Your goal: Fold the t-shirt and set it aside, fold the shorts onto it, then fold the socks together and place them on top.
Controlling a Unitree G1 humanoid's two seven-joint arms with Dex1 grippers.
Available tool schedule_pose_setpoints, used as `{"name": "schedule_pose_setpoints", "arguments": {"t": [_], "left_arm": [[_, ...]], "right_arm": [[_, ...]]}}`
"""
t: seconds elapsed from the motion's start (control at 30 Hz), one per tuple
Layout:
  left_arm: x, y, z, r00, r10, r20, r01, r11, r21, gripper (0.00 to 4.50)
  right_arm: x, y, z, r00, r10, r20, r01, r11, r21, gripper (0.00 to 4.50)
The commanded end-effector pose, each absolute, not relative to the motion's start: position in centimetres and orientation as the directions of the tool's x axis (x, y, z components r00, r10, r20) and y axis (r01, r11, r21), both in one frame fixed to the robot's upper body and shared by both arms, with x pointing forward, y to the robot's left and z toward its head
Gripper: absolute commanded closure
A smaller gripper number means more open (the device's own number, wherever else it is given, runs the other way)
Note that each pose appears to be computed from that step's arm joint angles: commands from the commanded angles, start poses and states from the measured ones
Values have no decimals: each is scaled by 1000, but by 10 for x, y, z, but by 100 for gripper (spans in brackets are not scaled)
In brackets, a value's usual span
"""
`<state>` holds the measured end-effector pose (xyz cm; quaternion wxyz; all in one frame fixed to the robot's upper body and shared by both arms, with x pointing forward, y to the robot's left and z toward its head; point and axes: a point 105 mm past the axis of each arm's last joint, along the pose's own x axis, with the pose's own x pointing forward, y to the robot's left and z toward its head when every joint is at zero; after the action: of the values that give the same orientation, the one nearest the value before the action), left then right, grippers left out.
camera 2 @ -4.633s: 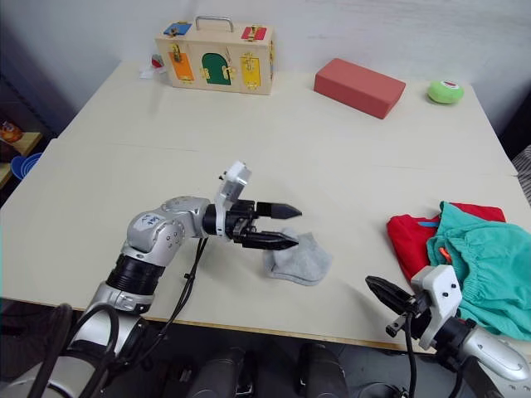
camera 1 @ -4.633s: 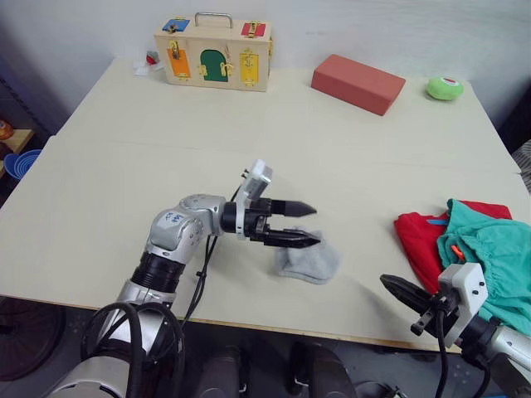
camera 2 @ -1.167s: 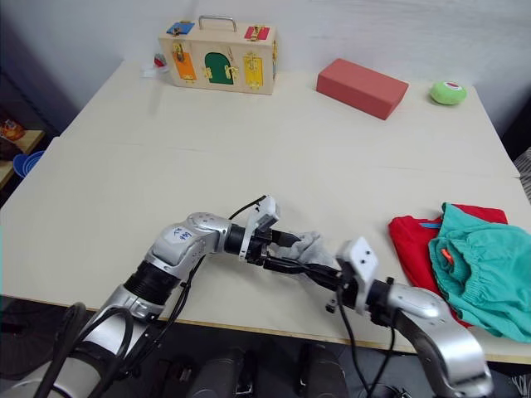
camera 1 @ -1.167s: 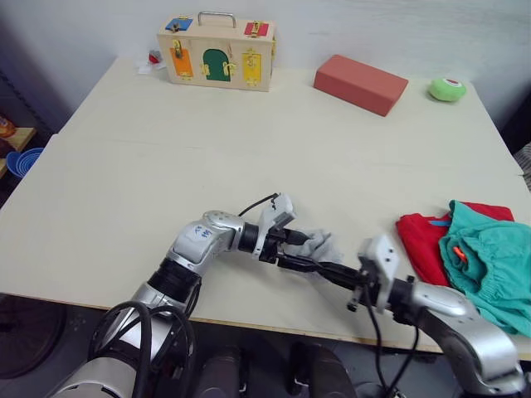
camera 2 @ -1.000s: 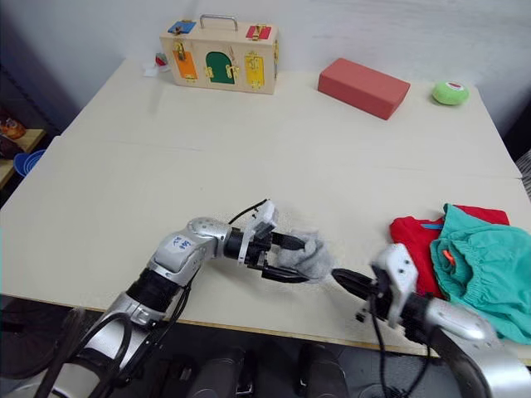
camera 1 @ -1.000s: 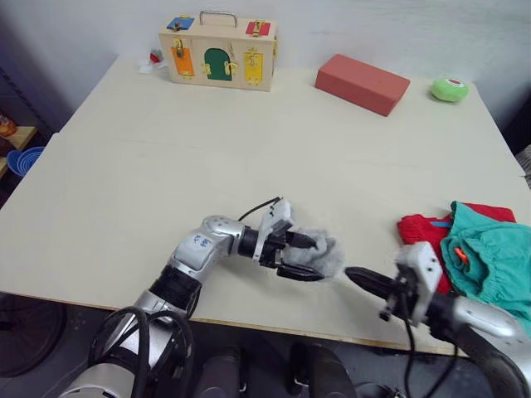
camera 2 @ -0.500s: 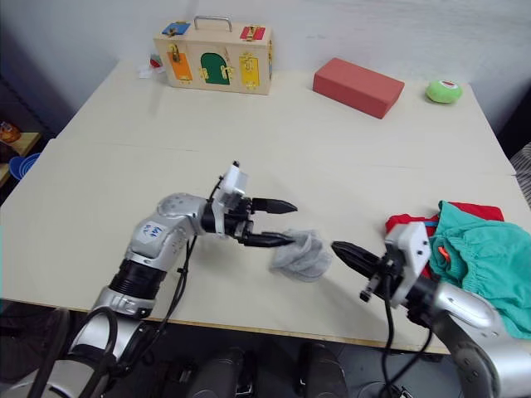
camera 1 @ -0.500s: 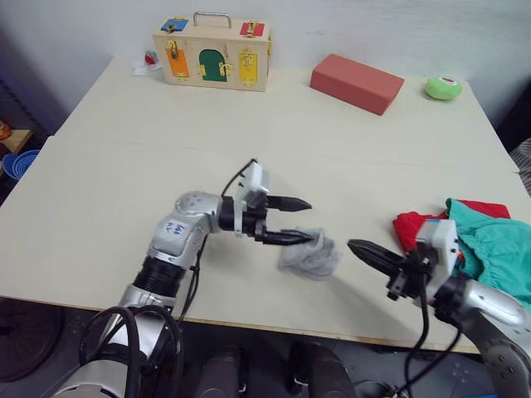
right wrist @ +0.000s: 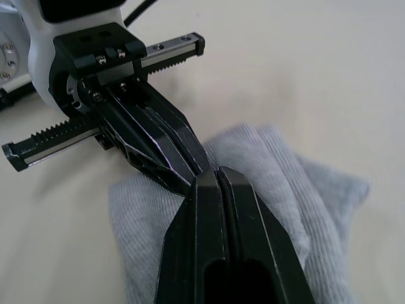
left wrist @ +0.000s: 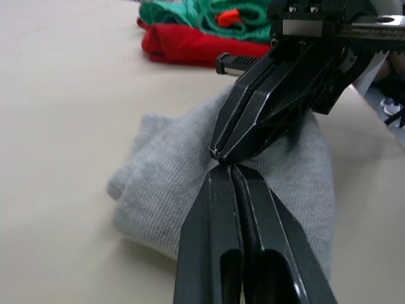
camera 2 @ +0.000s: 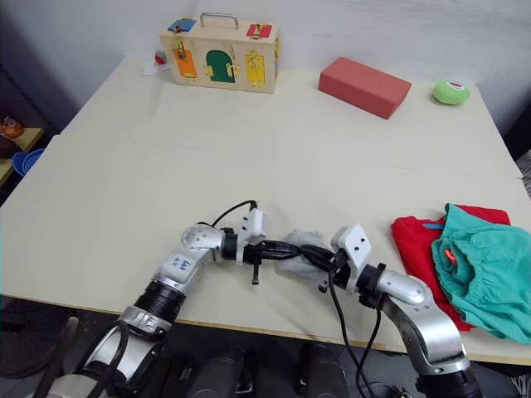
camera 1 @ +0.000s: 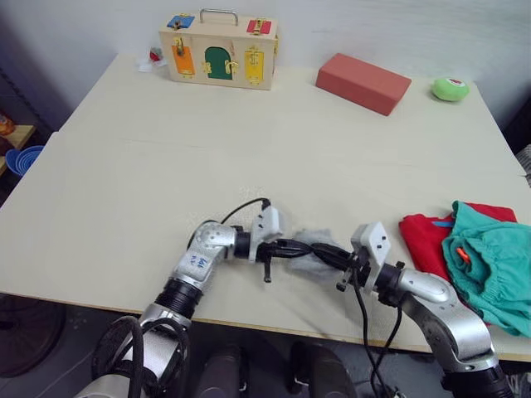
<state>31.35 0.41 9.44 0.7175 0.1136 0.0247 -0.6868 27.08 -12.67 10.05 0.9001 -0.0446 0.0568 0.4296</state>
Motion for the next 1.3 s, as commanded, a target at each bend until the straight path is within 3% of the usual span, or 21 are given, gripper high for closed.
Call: {"name": "schedule_pose_setpoints", "arguments": {"t": [0.03,0.17,0.3,0.47,0.63,0.87,0.97,1.0,1.07,1.23,1.27,1.3], "left_arm": [[318,-1,85,84,-964,-251,988,47,149,448],[320,6,75,106,-954,-280,990,74,124,448],[320,15,83,135,-966,-219,986,109,126,448],[318,15,99,127,-977,-172,981,98,170,448],[317,15,97,122,-971,-208,978,83,189,448],[313,14,81,107,-956,-274,984,63,166,448],[314,13,76,122,-951,-286,985,80,154,448],[315,13,74,126,-949,-288,985,84,153,448],[315,13,73,130,-948,-292,984,87,158,450],[318,13,77,141,-950,-279,981,97,168,450],[319,13,77,141,-950,-278,981,96,170,450],[319,13,78,140,-951,-276,980,94,173,450]], "right_arm": [[266,-132,92,614,779,-129,-788,615,-34,450],[275,-146,79,684,722,-105,-725,688,14,450],[276,-165,77,736,673,-77,-674,739,17,450],[268,-148,114,669,742,51,-743,668,35,450],[269,-124,116,613,789,44,-790,613,22,450],[292,-150,92,730,681,-52,-683,729,-43,450],[287,-162,96,738,674,-37,-675,738,-25,450],[283,-164,112,728,685,35,-685,727,38,450],[270,-165,134,690,719,83,-721,672,171,409],[248,-177,140,663,747,-51,-678,628,382,249],[246,-182,137,671,736,-89,-643,638,422,210],[237,-195,115,643,711,-283,-546,686,482,179]]}}
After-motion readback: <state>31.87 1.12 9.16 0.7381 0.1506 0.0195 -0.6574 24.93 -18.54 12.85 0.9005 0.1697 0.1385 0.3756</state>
